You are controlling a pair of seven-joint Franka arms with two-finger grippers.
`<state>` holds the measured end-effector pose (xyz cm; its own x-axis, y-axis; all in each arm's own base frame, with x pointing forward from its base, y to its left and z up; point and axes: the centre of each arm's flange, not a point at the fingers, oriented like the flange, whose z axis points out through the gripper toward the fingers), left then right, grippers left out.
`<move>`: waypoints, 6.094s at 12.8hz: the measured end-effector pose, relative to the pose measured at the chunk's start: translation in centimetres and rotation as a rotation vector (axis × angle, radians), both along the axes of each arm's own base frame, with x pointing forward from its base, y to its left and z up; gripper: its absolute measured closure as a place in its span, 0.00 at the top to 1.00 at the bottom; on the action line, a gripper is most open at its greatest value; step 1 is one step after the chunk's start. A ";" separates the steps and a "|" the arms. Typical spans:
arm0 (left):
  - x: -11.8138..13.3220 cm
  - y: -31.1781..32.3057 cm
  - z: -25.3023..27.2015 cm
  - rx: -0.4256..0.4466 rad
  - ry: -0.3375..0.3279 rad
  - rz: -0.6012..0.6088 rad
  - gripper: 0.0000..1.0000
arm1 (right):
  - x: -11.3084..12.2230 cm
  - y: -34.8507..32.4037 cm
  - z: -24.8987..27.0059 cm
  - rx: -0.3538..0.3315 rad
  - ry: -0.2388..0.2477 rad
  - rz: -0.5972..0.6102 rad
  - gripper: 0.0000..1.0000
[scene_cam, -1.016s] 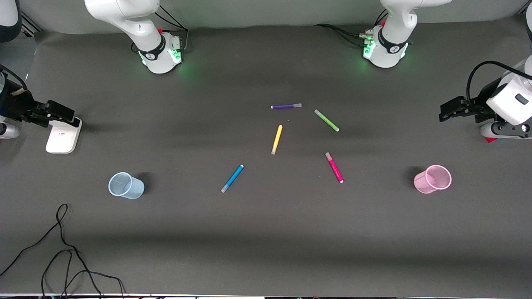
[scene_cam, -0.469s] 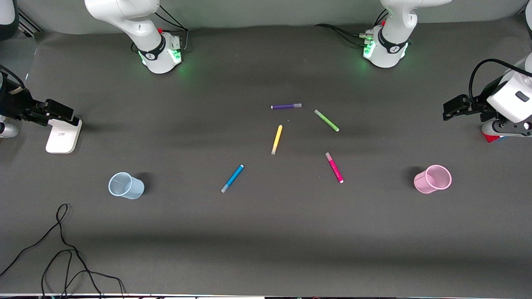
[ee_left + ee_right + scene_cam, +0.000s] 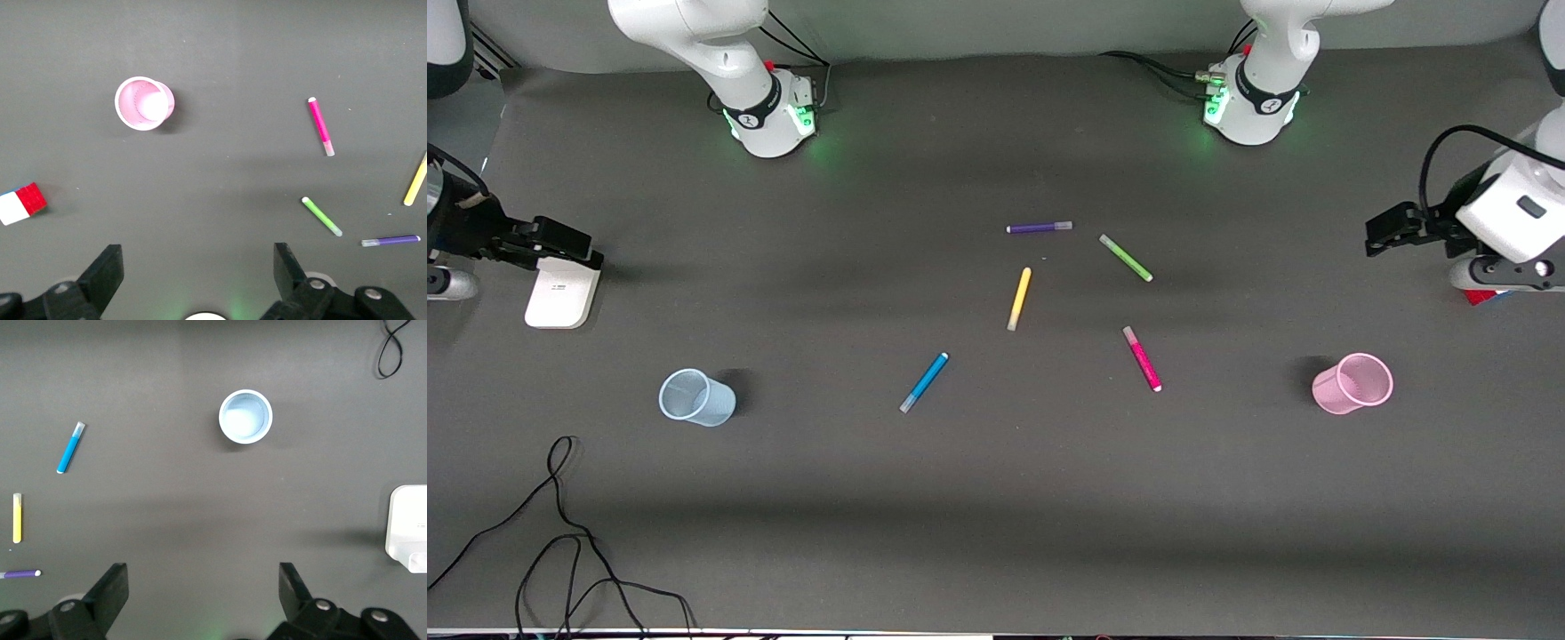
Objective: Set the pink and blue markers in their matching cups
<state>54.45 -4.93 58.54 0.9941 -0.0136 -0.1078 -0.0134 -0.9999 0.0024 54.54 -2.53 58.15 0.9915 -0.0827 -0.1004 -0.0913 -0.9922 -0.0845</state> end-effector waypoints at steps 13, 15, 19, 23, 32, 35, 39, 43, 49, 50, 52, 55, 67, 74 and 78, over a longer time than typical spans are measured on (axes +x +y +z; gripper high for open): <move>-4.8 -21.8 -5.3 -0.014 -0.051 0.418 1.00 | 5.3 27.7 -17.9 -0.082 0.198 -0.551 1.00; -5.2 -23.0 -7.5 -0.015 -0.049 0.423 1.00 | 5.8 30.2 -22.2 -0.106 0.194 -0.659 1.00; -4.8 -23.2 -12.1 -0.020 -0.038 0.429 1.00 | 4.9 35.1 -29.8 -0.164 0.182 -0.835 1.00; -3.8 -23.1 -20.1 -0.016 -0.036 0.421 1.00 | 3.3 39.0 -35.0 -0.186 0.149 -0.882 1.00; -1.6 -22.8 -34.7 -0.010 -0.021 0.376 1.00 | 3.2 39.6 -39.7 -0.184 0.111 -0.896 0.93; -1.4 -22.4 -37.5 -0.012 -0.016 0.376 1.00 | 3.2 39.6 -40.6 -0.184 0.105 -0.896 0.88; -1.5 -22.3 -40.4 0.003 -0.033 0.363 1.00 | 2.9 40.1 -40.7 -0.185 0.104 -0.889 0.56; -1.4 -22.2 -40.8 0.008 -0.032 0.361 0.94 | 2.9 40.1 -40.7 -0.185 0.104 -0.887 0.34; -1.3 -22.1 -40.7 0.009 -0.035 0.381 0.23 | 2.8 40.1 -41.1 -0.189 0.105 -0.887 0.33; -1.2 -22.1 -40.7 0.009 -0.036 0.383 0.17 | 2.8 40.1 -41.1 -0.190 0.105 -0.888 0.30; -0.8 -22.0 -40.4 0.007 -0.043 0.390 0.17 | 2.9 40.1 -41.0 -0.187 0.103 -0.888 0.23; 0.7 -21.4 -38.4 0.024 -0.047 0.403 0.17 | 5.5 39.0 -37.4 -0.162 0.070 -0.915 0.18; 6.6 0.7 -13.8 -0.044 0.229 0.136 0.17 | 8.8 7.0 -8.1 0.124 0.542 -0.641 0.18; 5.6 12.7 -12.6 -0.081 0.305 -0.036 0.17 | 8.6 -0.2 -22.7 0.199 0.687 -0.394 0.18; 6.9 13.8 -14.0 -0.024 0.402 -0.036 0.17 | 8.7 -5.4 -25.6 0.256 0.651 -0.381 0.18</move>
<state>61.30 8.92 44.56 0.8717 -0.0548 -0.4869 -0.0417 -0.9984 0.0378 63.27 -7.93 32.60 0.6353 -0.3006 -0.7113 -0.5300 -0.8397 -0.1185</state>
